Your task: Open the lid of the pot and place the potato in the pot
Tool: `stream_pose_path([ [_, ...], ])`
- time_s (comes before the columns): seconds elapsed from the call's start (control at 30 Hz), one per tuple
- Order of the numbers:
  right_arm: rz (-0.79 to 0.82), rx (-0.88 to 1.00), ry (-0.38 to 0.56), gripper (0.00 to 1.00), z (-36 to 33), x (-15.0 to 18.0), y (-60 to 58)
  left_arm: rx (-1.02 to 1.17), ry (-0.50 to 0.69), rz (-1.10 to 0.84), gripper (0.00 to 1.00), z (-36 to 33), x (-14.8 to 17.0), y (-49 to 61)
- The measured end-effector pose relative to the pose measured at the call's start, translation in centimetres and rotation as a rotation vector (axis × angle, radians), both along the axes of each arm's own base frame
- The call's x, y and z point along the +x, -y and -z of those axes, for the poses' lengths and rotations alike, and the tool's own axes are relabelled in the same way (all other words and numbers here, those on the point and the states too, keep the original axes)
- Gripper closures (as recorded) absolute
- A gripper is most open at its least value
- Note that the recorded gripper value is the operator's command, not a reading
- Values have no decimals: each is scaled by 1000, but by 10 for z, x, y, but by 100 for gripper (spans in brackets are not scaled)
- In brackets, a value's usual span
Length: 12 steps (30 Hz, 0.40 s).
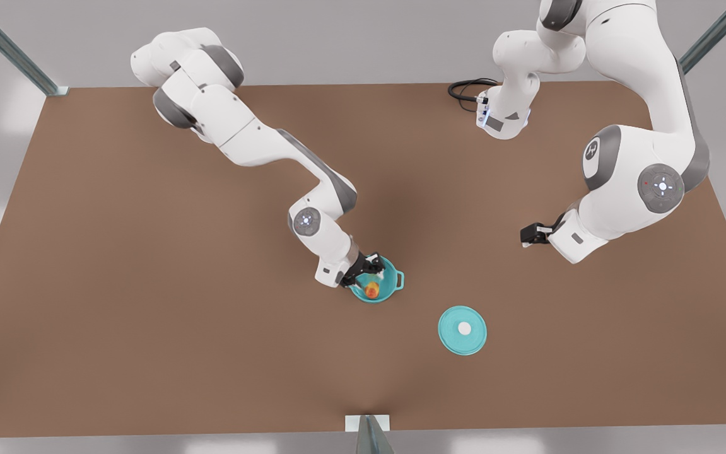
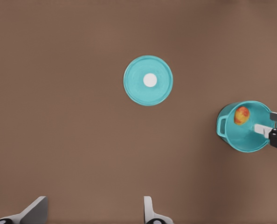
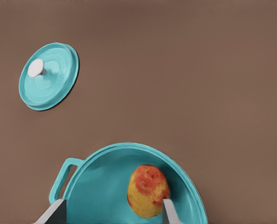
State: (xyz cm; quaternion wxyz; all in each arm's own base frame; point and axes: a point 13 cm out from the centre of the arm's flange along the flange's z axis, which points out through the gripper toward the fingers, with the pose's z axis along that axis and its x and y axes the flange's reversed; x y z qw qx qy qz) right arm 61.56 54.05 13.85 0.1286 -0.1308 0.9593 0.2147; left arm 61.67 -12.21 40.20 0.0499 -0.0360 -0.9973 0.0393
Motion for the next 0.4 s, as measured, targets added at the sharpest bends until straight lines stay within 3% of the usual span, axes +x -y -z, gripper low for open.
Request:
stream_pose_path([
  [0.1,23,-34,136,0,-158,33,43,1,1,-3,0,0,0,0],
  [0.17,84,-225,170,0,-221,54,159,1,2,-5,0,0,1,-1],
  [0.27,366,-404,25,0,-236,87,430,1,2,-6,0,0,1,-1],
  [0.33,484,-442,-83,0,-229,74,549,1,3,-7,0,0,1,-1],
  [0.4,474,-462,-146,0,-222,59,572,0,3,-7,0,0,1,-1],
])
